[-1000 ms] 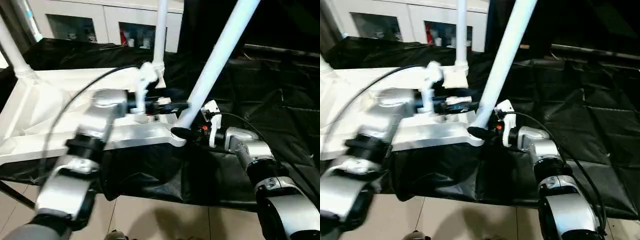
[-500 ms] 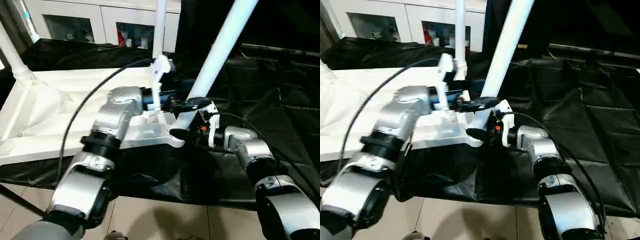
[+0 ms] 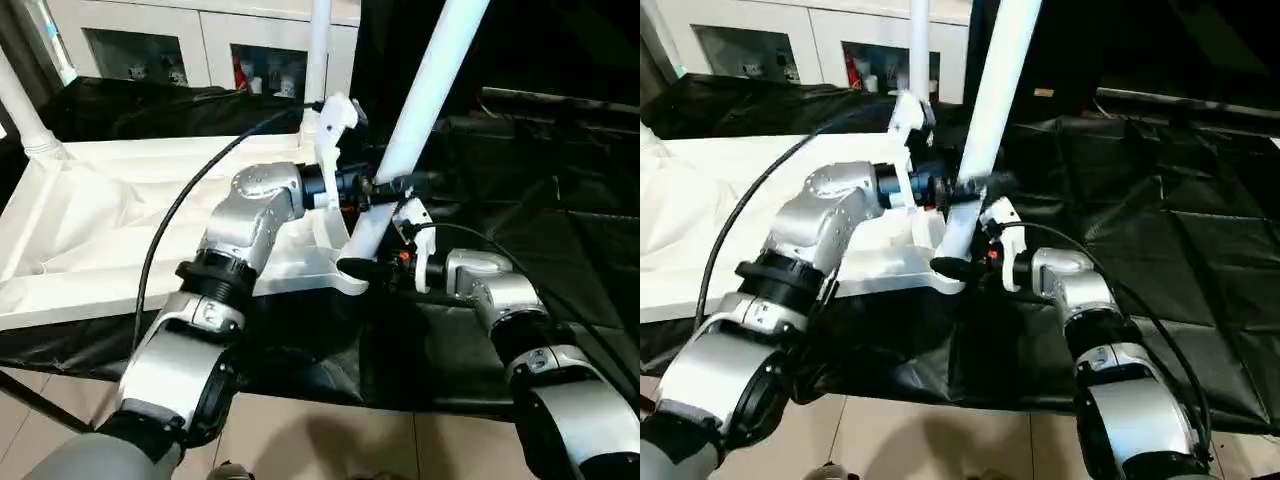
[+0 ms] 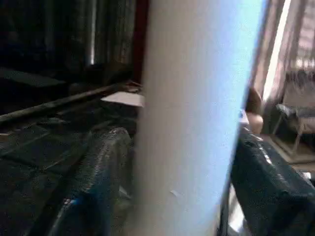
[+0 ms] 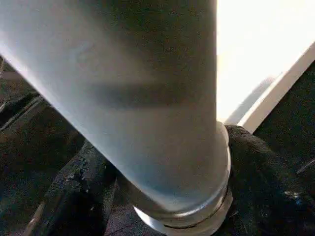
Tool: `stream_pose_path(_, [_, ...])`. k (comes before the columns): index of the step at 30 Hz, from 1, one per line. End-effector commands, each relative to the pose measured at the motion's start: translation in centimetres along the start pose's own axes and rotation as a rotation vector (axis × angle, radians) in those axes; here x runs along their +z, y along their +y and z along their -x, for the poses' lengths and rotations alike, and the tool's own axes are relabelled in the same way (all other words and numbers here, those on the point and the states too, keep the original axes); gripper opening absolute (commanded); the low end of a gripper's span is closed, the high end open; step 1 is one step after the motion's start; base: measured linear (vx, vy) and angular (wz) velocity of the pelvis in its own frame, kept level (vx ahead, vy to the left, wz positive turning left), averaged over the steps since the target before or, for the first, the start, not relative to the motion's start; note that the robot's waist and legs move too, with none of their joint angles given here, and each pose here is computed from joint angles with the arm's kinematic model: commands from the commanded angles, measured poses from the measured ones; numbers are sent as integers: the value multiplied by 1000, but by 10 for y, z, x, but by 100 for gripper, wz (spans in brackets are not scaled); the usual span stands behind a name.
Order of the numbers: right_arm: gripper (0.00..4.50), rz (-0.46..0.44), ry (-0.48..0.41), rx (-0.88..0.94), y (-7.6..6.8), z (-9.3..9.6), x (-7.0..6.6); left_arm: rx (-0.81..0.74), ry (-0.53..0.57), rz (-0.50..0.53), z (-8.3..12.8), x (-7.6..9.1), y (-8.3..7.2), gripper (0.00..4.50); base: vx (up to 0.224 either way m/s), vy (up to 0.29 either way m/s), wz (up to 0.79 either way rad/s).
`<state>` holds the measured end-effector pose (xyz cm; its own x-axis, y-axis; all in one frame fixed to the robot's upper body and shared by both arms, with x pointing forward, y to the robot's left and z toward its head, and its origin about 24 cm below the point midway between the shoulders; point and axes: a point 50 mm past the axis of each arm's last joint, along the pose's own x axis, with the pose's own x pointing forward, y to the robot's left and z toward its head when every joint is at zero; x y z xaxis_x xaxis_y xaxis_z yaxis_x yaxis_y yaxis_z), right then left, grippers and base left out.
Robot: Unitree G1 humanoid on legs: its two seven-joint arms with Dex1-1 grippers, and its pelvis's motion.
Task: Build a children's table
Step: Insert table leg to table base
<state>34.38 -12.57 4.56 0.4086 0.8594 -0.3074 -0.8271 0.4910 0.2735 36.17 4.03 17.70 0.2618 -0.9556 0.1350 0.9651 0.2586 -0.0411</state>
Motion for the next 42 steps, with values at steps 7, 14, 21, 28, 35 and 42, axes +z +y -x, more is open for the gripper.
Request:
stream_pose_path(7, [281,-39,96,4,3,-3,-22,5,18,6,-2,3,2,244,0,0,0])
stream_pose_path(14, [280,-37,95,2,3,-3,-22,31,45,25,-2,0,4,192,0,0,0])
stream_pose_path(21, [315,-47,51,-69,-2,-3,-16,65,123,25,-7,-8,6,189,0,0,0])
stream_pose_path(28, [380,-12,-4,-88,-9,8,1,72,159,3,-11,-10,6,185,0,0,0])
stream_pose_path(35, [380,11,-61,-52,-13,23,22,77,173,1,-12,-11,8,184,0,0,0])
stream_pose_path(42, [380,52,-86,19,-12,40,44,84,193,0,-13,-13,9,184,0,0,0])
